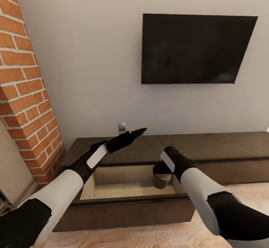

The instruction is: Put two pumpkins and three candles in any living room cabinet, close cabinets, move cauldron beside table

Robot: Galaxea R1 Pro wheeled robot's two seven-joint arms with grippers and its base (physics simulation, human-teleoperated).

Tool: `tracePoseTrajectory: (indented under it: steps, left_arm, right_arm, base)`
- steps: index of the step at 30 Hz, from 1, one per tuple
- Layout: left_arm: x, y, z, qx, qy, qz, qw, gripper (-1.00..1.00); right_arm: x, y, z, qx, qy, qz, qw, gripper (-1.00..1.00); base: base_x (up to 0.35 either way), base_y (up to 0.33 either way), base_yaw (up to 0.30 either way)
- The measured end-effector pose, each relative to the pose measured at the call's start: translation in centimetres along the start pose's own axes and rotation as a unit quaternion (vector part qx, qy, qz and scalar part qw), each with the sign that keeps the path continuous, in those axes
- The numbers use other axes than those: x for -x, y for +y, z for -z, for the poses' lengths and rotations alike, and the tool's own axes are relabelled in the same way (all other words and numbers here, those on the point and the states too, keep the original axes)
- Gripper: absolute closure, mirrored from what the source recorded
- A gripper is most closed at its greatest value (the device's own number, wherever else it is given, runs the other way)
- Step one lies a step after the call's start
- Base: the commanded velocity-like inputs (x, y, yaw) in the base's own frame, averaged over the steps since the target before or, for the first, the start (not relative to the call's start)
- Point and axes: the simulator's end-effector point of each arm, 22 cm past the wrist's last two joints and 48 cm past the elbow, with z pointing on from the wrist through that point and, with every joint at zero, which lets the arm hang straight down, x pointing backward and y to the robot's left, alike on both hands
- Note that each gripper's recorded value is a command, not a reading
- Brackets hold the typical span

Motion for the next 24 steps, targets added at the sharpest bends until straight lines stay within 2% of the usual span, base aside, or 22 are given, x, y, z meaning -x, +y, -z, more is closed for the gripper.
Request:
tracePoseTrajectory:
  steps: [6, 12, 19, 24]
  left_arm:
    - [0.2, 0.1, 0.2, 0.002, -0.001, -0.002, 1.0, -1.0]
    - [0.2, 0.1, 0.2, 0.001, -0.001, -0.002, 1.0, -1.0]
    - [0.2, 0.1, 0.3, 0.002, -0.001, -0.001, 1.0, -1.0]
    - [0.2, 0.1, 0.3, 0.002, -0.001, -0.001, 1.0, -1.0]
  right_arm:
    - [-2.6, 0.3, -1.8, -0.002, 0.013, 0.005, 0.9999, 1.0]
    - [-4.1, 0.3, -3.0, -0.002, 0.019, 0.003, 0.9998, 1.0]
    - [-4.6, 0.4, -3.3, -0.001, 0.02, 0.003, 0.9998, 1.0]
    - [-4.9, 0.4, -3.5, -0.001, 0.021, 0.003, 0.9998, 1.0]
  base:
    - [0.04, 0.0, 0.0]
    - [0.283, 0.0, 0.0]
    - [0.299, 0.0, 0.0]
    - [0.07, 0.0, 0.0]
